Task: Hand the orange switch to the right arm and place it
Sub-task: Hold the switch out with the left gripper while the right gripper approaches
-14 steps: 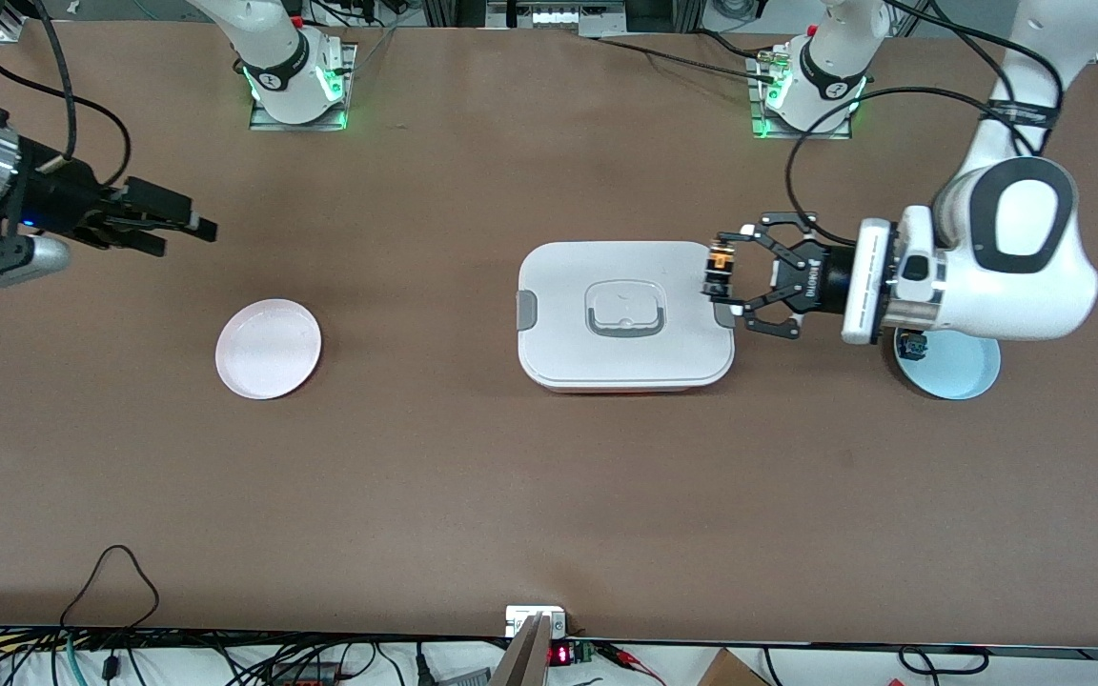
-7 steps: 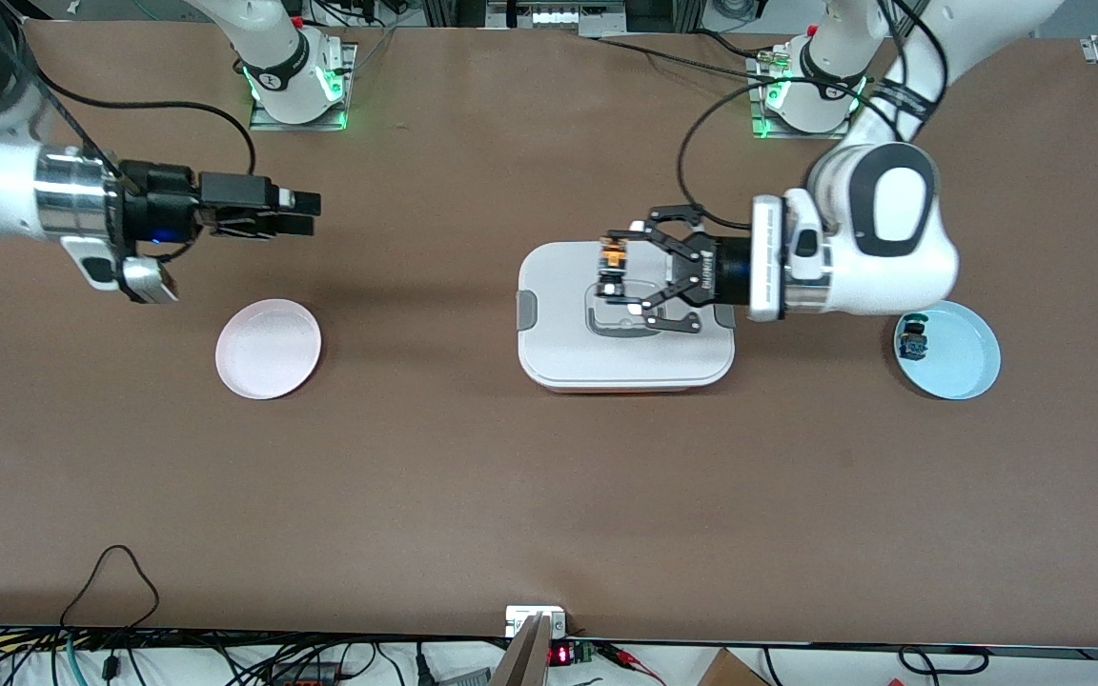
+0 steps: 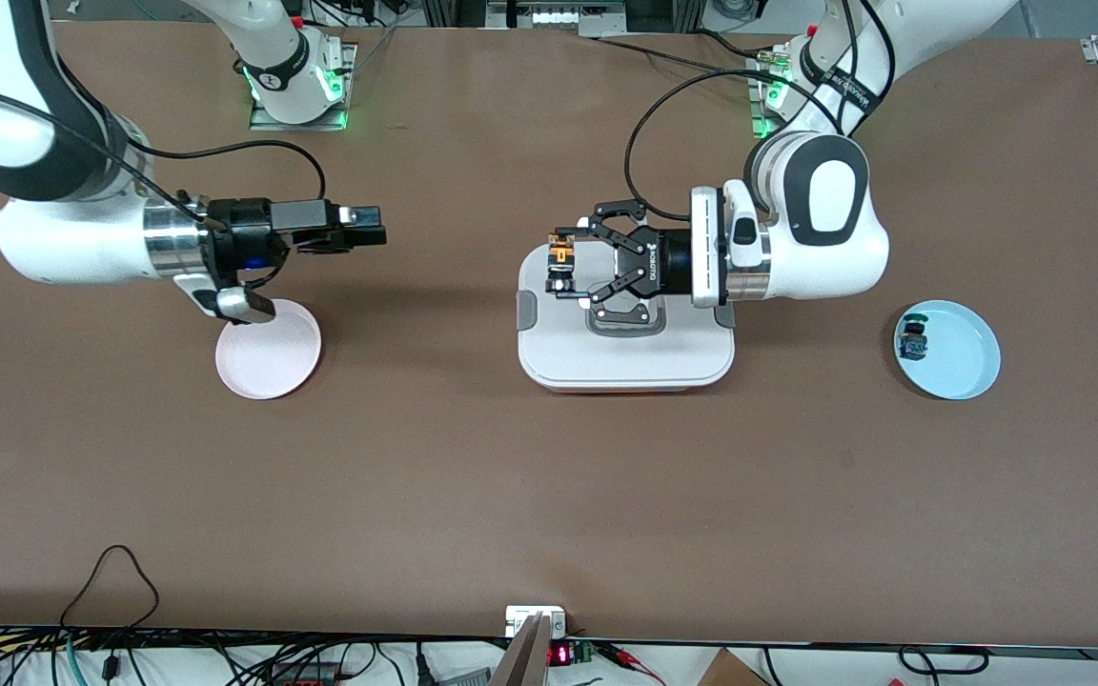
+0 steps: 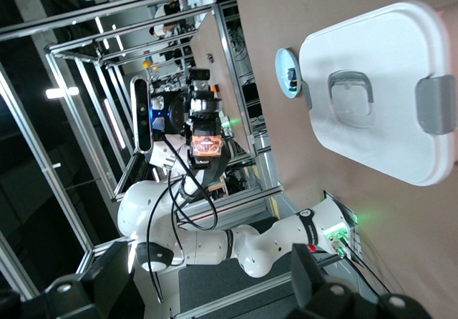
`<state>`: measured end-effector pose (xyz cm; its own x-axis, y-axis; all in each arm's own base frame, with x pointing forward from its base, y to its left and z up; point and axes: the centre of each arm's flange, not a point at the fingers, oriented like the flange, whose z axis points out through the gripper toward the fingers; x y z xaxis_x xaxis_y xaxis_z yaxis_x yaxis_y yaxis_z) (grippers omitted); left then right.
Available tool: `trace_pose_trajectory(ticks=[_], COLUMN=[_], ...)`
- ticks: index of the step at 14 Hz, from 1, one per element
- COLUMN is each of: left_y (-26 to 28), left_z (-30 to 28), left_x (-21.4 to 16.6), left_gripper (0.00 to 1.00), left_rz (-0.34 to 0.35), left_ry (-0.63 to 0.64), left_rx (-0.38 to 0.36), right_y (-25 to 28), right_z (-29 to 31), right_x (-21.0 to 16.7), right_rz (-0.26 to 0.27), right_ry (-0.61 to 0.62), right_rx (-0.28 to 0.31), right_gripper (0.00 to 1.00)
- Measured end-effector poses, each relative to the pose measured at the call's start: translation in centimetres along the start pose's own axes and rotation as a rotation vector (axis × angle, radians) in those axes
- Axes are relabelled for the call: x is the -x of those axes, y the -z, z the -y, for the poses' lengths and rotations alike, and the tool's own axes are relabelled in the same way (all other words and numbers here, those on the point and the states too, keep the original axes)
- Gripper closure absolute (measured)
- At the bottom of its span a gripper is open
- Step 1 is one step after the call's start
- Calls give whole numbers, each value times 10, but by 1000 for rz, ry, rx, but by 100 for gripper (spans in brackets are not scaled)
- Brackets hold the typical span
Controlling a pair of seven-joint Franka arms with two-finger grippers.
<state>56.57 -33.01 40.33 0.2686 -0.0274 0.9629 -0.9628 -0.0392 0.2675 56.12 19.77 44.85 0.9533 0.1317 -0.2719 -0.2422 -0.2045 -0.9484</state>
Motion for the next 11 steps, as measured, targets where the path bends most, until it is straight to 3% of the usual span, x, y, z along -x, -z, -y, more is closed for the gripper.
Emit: trace_pose_trajectory(ticks=[6, 11], left_y=[-4, -18], left_z=[0, -8], left_x=[5, 7], left_gripper=[27, 27], left_rz=[1, -7], left_ry=[3, 15], left_rx=[6, 20], right_y=[-43, -93], right_z=[-31, -46], right_x=[-13, -19], right_rz=[37, 44], right_ry=[60, 44], right_rx=[-62, -175], right_gripper=[0, 0])
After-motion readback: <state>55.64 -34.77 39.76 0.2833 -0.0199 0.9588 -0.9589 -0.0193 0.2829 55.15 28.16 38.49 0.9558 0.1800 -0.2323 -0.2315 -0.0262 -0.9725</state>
